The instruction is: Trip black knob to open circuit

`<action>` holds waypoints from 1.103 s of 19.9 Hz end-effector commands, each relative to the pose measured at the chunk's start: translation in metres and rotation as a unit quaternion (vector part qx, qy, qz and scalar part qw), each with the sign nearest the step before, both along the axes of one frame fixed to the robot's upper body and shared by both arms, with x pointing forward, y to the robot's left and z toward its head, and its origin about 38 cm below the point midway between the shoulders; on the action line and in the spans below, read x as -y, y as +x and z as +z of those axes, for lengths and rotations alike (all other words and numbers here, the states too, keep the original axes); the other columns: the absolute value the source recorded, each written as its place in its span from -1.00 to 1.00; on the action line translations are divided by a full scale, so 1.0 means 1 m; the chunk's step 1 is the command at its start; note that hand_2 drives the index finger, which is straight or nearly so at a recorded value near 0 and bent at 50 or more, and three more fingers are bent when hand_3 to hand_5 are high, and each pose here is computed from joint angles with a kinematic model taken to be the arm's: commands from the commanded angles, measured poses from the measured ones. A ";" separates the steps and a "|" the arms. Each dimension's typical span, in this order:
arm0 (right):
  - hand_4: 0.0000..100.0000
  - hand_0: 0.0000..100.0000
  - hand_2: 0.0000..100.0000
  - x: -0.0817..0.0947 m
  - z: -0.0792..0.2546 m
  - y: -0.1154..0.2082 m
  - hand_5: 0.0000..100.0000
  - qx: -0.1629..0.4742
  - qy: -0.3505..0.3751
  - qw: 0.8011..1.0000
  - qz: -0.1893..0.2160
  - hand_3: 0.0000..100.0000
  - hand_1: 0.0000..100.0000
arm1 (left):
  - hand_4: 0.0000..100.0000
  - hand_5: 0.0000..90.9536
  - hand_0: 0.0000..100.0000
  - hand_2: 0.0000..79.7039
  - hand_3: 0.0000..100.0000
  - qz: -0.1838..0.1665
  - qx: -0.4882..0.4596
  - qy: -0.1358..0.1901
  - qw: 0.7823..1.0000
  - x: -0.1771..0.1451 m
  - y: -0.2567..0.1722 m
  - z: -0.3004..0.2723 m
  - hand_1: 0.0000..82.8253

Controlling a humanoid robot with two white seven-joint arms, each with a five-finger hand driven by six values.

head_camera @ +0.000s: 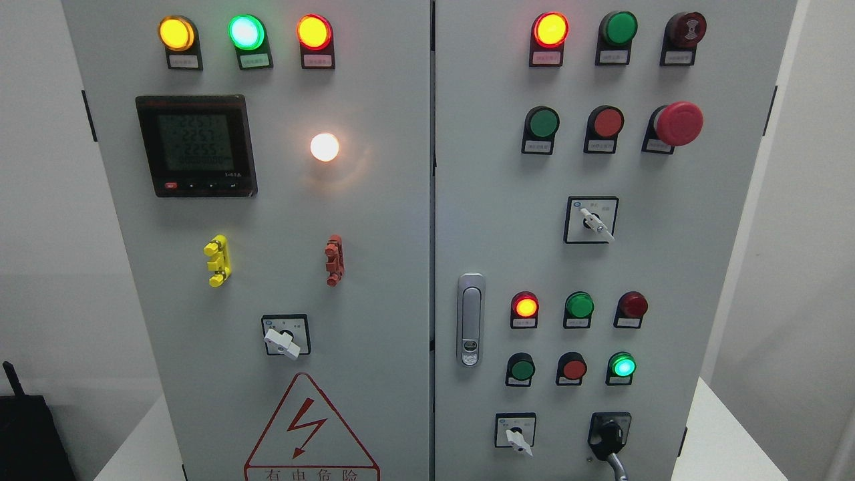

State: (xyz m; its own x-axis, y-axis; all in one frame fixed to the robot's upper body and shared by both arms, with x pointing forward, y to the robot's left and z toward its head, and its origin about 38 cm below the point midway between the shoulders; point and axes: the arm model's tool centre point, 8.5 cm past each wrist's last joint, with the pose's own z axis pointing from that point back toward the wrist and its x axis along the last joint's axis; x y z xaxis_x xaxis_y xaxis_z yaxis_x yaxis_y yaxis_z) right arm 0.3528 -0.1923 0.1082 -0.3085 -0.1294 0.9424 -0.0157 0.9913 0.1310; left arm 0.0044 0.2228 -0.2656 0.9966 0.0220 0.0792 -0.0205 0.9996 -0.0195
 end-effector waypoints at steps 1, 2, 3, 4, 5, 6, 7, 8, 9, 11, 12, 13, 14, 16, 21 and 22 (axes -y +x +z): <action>0.98 1.00 -1.00 -0.018 0.025 0.004 0.95 0.043 -0.003 0.999 0.033 1.00 0.76 | -1.00 -1.00 -0.76 -1.00 -1.00 0.002 0.003 -0.001 1.000 0.001 0.003 0.000 -0.06; 0.98 1.00 -1.00 -0.019 0.025 0.004 0.95 0.043 -0.003 0.999 0.033 1.00 0.76 | -1.00 -1.00 -0.76 -1.00 -1.00 0.002 0.003 -0.001 1.000 0.001 0.003 0.000 -0.06; 0.98 1.00 -1.00 -0.019 0.025 0.004 0.95 0.044 -0.003 0.998 0.033 1.00 0.76 | -1.00 -1.00 -0.76 -1.00 -1.00 0.002 0.002 -0.001 1.000 0.001 0.002 0.000 -0.06; 0.98 1.00 -1.00 -0.020 0.025 0.004 0.95 0.043 -0.003 0.998 0.035 1.00 0.76 | -1.00 -1.00 -0.76 -1.00 -1.00 0.002 0.002 -0.001 1.000 0.001 0.002 0.000 -0.06; 0.98 1.00 -1.00 -0.020 0.025 0.004 0.95 0.043 -0.003 0.998 0.035 1.00 0.76 | -1.00 -1.00 -0.76 -1.00 -1.00 0.002 0.002 -0.001 1.000 0.001 0.002 0.000 -0.06; 0.98 1.00 -1.00 -0.020 0.025 0.004 0.95 0.044 -0.003 0.998 0.035 1.00 0.76 | -1.00 -1.00 -0.76 -1.00 -1.00 0.002 0.002 -0.001 1.000 0.001 0.002 0.000 -0.06; 0.98 1.00 -1.00 -0.020 0.025 0.004 0.95 0.043 -0.003 0.998 0.035 1.00 0.76 | -1.00 -1.00 -0.76 -1.00 -1.00 0.002 0.002 -0.001 1.000 0.001 0.002 0.000 -0.06; 0.98 1.00 -1.00 -0.020 0.024 0.004 0.95 0.043 -0.002 0.998 0.034 1.00 0.76 | -1.00 -1.00 -0.76 -1.00 -1.00 0.002 0.003 -0.001 1.000 0.001 0.003 0.000 -0.06; 0.98 1.00 -1.00 -0.019 0.025 0.004 0.95 0.043 -0.002 0.999 0.033 1.00 0.76 | -1.00 -1.00 -0.76 -1.00 -1.00 0.002 0.002 -0.001 1.000 0.001 0.002 0.000 -0.06; 0.97 1.00 -1.00 -0.020 0.023 0.004 0.95 0.041 -0.002 0.999 0.034 1.00 0.76 | -1.00 -1.00 -0.76 -1.00 -1.00 0.002 0.002 -0.001 1.000 0.001 0.002 0.000 -0.06; 0.97 1.00 -1.00 -0.019 0.023 0.004 0.95 0.041 -0.003 0.999 0.033 1.00 0.77 | -1.00 -1.00 -0.76 -1.00 -1.00 0.002 0.003 0.000 1.000 0.000 0.003 0.000 -0.06; 0.97 1.00 -1.00 -0.019 0.023 0.004 0.95 0.041 -0.003 0.999 0.033 1.00 0.77 | -1.00 -1.00 -0.76 -1.00 -1.00 0.002 0.002 -0.001 1.000 0.001 0.002 0.000 -0.06; 0.97 1.00 -1.00 -0.019 0.023 0.004 0.95 0.041 -0.003 0.999 0.033 1.00 0.77 | -1.00 -1.00 -0.76 -1.00 -1.00 0.002 0.002 -0.001 1.000 0.001 0.003 0.000 -0.06; 0.97 1.00 -1.00 -0.017 0.023 0.004 0.95 0.041 -0.004 0.999 0.032 1.00 0.77 | -1.00 -1.00 -0.76 -1.00 -1.00 0.002 0.002 -0.001 1.000 0.001 0.002 0.000 -0.06; 0.97 1.00 -1.00 -0.014 0.020 0.003 0.95 0.037 -0.006 0.999 0.029 1.00 0.77 | -1.00 -1.00 -0.76 -1.00 -1.00 0.002 0.003 -0.001 1.000 0.001 0.003 0.000 -0.06; 0.97 1.00 -1.00 -0.014 0.020 0.003 0.94 0.037 -0.006 0.999 0.028 1.00 0.77 | -1.00 -1.00 -0.76 -1.00 -1.00 0.002 0.002 -0.001 1.000 0.001 0.002 0.000 -0.06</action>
State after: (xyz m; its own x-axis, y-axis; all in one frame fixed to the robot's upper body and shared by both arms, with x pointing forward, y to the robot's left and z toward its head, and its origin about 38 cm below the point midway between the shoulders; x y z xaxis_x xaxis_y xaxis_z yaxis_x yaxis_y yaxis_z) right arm 0.3529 -0.1929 0.1082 -0.3085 -0.1259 0.9429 -0.0147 0.9917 0.1277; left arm 0.0044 0.2228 -0.2656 0.9966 0.0220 0.0791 -0.0205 0.9996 -0.0195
